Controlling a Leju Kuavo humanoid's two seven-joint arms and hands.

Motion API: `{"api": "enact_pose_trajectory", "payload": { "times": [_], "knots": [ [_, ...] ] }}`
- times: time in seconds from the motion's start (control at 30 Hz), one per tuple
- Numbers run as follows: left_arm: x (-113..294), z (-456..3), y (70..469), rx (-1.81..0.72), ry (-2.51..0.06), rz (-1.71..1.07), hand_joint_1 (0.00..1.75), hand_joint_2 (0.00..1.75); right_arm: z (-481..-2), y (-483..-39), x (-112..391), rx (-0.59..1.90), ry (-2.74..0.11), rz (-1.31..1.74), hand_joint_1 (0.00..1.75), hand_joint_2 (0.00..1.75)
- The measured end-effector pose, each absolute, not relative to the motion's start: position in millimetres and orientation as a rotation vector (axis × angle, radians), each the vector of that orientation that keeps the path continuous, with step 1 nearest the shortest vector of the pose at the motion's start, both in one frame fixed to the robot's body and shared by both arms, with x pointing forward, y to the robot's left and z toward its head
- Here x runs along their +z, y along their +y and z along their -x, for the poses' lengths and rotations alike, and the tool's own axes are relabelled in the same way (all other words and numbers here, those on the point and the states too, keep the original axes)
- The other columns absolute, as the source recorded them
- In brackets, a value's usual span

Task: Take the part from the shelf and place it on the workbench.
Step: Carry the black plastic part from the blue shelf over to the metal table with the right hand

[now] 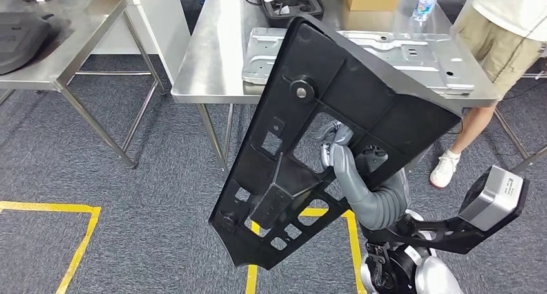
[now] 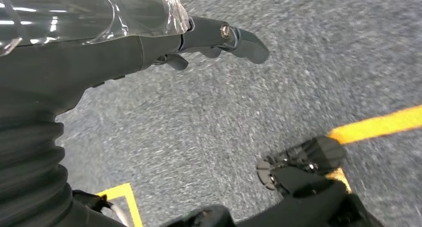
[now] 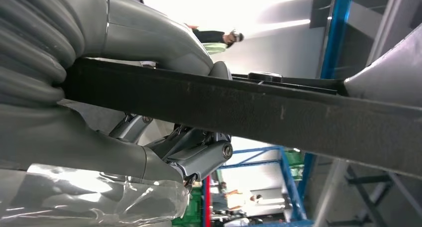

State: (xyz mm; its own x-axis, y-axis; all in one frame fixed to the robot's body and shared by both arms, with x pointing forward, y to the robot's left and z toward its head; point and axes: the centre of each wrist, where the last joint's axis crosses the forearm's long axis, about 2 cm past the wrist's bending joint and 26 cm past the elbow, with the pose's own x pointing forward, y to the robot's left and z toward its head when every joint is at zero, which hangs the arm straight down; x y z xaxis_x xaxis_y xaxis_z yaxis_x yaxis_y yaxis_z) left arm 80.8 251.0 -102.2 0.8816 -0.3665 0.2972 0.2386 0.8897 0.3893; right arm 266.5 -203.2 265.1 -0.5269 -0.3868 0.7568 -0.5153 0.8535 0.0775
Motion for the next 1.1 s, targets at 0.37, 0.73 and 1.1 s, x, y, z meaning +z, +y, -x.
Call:
{"api": "enact_pose_trajectory", "payload": {
  "times": [0.37,0.73,1.1],
  "knots": [
    [-102.3,-79.9,250.8,-0.322,-0.372,-0.352,0.0,1.75,-266.5,-203.1,264.9,0.197,-2.191,-0.653,1.75,1.75],
    [-101.6,-83.3,250.4,-0.32,-0.375,-0.354,0.0,1.75,-266.4,-202.6,266.3,0.197,-2.197,-0.657,1.75,1.75],
    [-102.2,-81.2,253.1,-0.316,-0.365,-0.363,0.0,1.75,-265.9,-202.2,265.6,0.197,-2.194,-0.659,1.75,1.75]
  ]
}}
